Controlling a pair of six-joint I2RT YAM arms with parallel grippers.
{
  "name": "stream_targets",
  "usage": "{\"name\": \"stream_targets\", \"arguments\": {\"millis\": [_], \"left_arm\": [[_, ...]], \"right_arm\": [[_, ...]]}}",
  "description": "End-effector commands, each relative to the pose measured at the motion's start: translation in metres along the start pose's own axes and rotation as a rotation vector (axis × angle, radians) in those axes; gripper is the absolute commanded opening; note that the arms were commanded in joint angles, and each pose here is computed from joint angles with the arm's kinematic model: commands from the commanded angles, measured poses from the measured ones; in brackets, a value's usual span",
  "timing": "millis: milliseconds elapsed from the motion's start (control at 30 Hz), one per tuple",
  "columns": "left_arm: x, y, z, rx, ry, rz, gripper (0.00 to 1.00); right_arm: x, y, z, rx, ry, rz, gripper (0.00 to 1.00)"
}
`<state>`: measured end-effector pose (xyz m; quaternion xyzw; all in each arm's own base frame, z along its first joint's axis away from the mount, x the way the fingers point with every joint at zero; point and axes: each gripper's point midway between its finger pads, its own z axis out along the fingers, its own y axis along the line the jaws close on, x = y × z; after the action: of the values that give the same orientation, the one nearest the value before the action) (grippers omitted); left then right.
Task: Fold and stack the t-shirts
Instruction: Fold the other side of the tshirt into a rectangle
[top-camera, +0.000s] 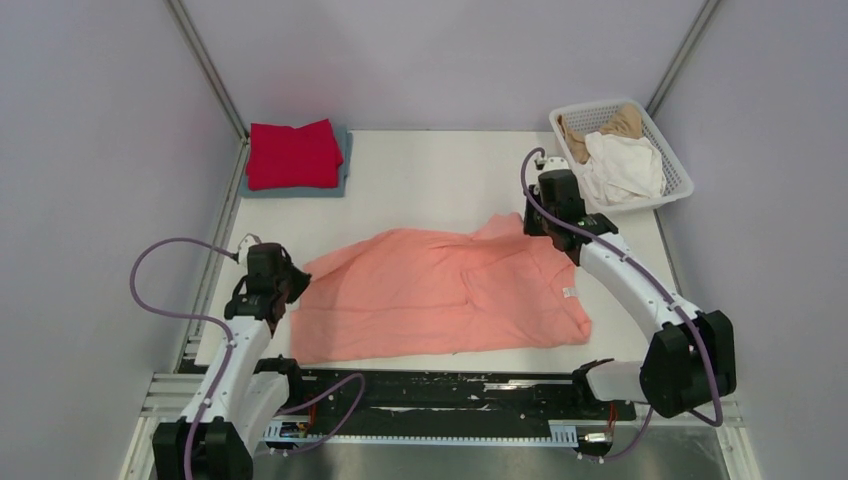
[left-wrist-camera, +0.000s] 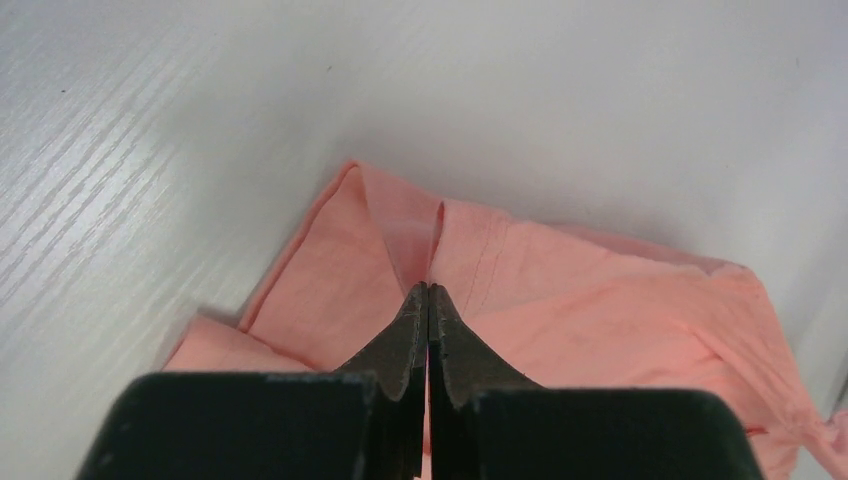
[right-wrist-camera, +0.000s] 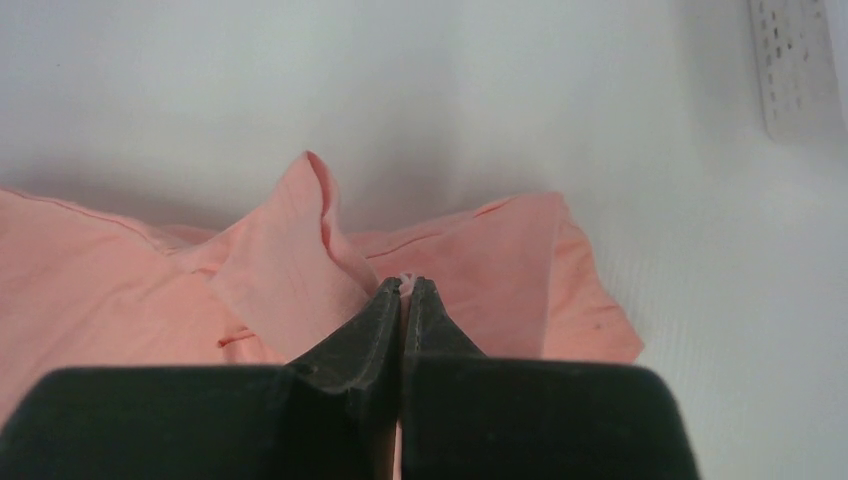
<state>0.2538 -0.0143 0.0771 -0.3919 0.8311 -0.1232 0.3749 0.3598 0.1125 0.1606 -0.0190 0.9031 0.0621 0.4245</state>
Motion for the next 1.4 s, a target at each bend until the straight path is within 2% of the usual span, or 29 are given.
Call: {"name": "stream_targets", "arguments": {"millis": [0, 300, 567, 867, 967, 1133, 1200, 1233, 1267, 1300, 1333, 1367], "left_arm": [[-0.007, 0.009, -0.009, -0.038, -0.056, -0.044, 0.00], [0.001, 0.022, -0.014, -0.065, -0.060, -0.091, 0.00], [0.011, 0.033, -0.016, -0.080, -0.051, -0.109, 0.00], [0.007, 0.041, -0.025, -0.092, -0.100, -0.154, 0.00], [0.005, 0.044, -0.026, -0.104, -0.116, -0.157, 0.00], [0.001, 0.051, -0.027, -0.157, -0.131, -0.167, 0.00], [0.001, 0.058, -0.030, -0.203, -0.134, -0.187, 0.00], [-0.001, 0.057, -0.034, -0.210, -0.140, -0.212, 0.05], [0.001, 0.062, -0.037, -0.239, -0.133, -0.218, 0.30], [-0.003, 0.060, -0.041, -0.236, -0.140, -0.229, 0.49], [-0.001, 0.063, -0.045, -0.254, -0.133, -0.231, 0.84], [-0.005, 0.060, -0.049, -0.247, -0.144, -0.249, 0.92]], "right_arm": [[0.006, -0.012, -0.012, 0.061, -0.010, 0.020, 0.00], [0.012, -0.021, -0.038, 0.080, -0.025, 0.033, 0.00], [0.030, -0.019, -0.049, 0.052, 0.012, 0.041, 0.01], [0.056, -0.025, -0.063, 0.065, 0.068, 0.074, 0.03], [0.065, -0.032, -0.068, 0.095, 0.093, 0.079, 0.05], [0.089, -0.030, -0.073, 0.107, 0.173, 0.170, 0.17], [0.115, -0.034, -0.081, 0.156, 0.283, 0.224, 0.18], [0.124, -0.035, -0.085, 0.169, 0.321, 0.244, 0.20], [0.141, -0.038, -0.093, 0.192, 0.383, 0.259, 0.21], [0.153, -0.037, -0.099, 0.184, 0.420, 0.260, 0.22], [0.161, -0.037, -0.104, 0.177, 0.434, 0.271, 0.22], [0.164, -0.035, -0.108, 0.160, 0.428, 0.285, 0.28]]}}
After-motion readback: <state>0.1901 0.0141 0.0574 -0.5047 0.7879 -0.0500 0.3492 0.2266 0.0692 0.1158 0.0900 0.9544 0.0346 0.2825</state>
